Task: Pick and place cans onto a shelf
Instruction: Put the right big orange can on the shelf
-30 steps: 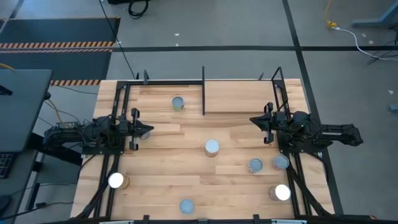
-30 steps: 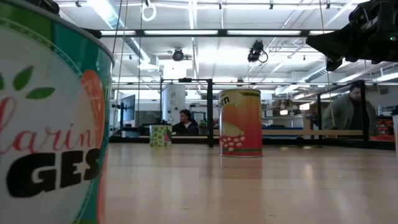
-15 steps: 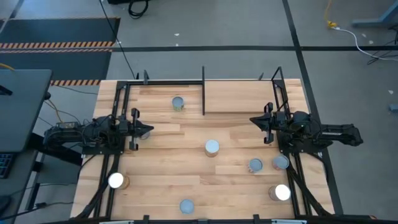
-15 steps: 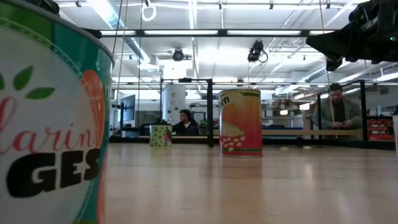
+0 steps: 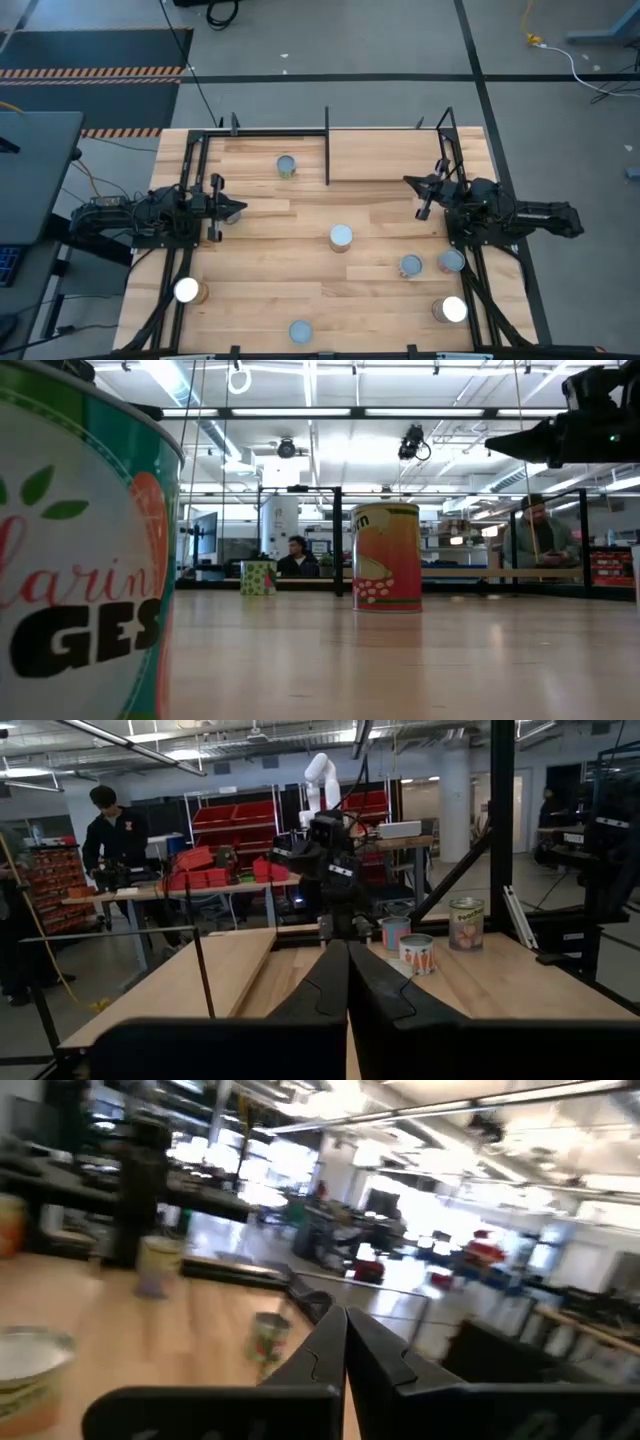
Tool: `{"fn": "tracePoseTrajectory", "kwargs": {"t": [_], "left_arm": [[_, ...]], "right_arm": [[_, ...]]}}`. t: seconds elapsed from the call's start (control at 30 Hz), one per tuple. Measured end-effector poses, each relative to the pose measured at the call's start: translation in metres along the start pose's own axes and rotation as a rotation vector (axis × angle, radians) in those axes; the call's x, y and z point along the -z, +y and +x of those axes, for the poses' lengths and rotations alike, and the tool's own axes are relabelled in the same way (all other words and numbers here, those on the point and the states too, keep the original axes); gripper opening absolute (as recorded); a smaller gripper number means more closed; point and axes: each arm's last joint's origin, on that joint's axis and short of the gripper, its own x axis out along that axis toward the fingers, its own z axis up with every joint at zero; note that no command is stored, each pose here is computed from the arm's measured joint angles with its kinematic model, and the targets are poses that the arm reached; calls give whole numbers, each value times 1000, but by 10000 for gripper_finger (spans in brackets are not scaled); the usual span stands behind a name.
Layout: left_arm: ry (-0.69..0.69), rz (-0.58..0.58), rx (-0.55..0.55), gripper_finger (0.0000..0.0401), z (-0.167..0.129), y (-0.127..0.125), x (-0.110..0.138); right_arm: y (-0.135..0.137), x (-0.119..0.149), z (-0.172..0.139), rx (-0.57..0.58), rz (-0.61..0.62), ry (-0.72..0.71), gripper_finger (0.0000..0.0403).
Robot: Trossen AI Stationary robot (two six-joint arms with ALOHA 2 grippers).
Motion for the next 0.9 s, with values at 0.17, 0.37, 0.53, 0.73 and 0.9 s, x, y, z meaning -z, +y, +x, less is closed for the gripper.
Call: {"fn": "tracePoseTrajectory", "kwargs": {"t": [0.17,0.37,0.53,0.73,0.9], "left_arm": [[1,0,0,5,0,0,0],[-4,0,-1,5,0,0,0],[-5,0,-1,5,0,0,0],[-5,0,0,5,0,0,-1],[-5,0,0,5,0,0,0]], "right_arm": [[0,-2,0,-4,3,-22,16],[-2,-15,-1,-100,375,-172,16],[-8,-21,0,-2,704,-216,16],[-4,-38,15,-66,704,-13,7],[8,-64,46,-158,699,166,4]]}}
